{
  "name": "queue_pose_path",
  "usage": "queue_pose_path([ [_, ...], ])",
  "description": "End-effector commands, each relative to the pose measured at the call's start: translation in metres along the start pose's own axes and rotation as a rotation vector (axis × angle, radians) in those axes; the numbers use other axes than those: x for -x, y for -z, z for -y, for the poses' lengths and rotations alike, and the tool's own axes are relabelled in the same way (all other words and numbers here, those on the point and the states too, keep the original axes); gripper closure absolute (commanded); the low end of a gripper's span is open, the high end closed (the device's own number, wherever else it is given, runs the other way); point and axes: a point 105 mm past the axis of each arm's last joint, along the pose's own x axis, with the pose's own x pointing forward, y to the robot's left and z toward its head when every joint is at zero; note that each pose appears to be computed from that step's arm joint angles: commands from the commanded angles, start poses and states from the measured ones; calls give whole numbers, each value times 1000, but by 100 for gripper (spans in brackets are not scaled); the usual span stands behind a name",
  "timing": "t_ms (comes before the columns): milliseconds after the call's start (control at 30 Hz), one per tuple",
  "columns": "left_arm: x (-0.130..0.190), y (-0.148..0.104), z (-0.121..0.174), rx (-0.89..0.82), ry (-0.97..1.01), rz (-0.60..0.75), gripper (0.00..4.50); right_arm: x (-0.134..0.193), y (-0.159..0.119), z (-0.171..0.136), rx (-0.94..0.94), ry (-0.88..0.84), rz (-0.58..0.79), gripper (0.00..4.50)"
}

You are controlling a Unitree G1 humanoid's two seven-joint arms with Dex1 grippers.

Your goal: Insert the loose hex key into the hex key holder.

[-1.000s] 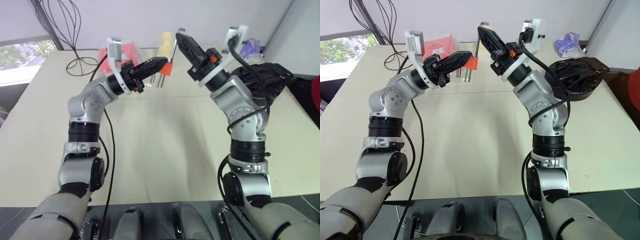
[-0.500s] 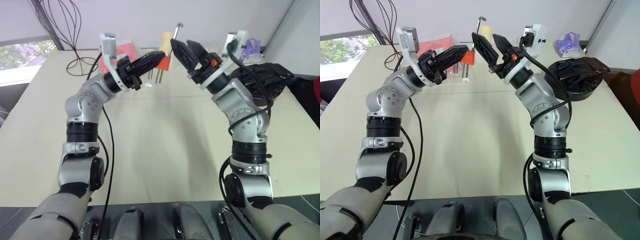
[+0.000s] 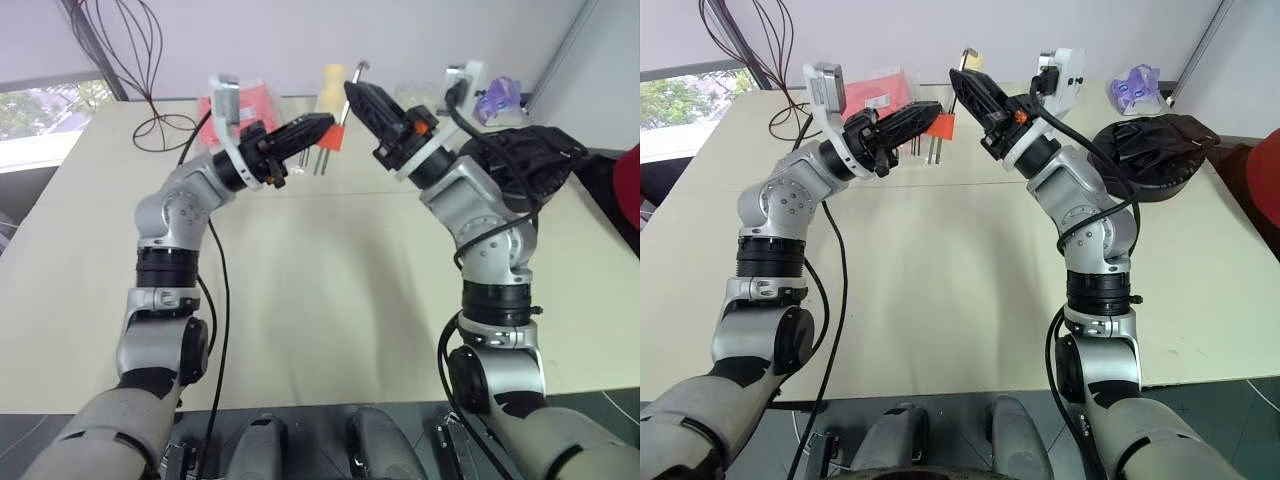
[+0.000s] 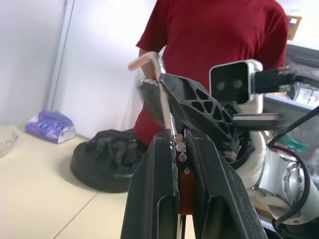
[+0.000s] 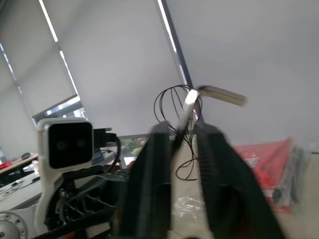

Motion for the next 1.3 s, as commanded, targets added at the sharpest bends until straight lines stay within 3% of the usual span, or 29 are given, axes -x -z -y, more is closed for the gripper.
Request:
queue_pose_path([
  [33,-2,-17,9,-68,45,34,429,-1,-13,-2,48,-10,24,445],
  [300,-4,-20,8,-73,45,40,429,3,-11,-2,68,-10,11,445],
  [700,6,-25,0,-18,30,75,429,5,-30,-1,46,11,87,445],
  [1300,1,-23,5,-22,61,66,429,-3,-20,-17,-19,-22,94,445],
])
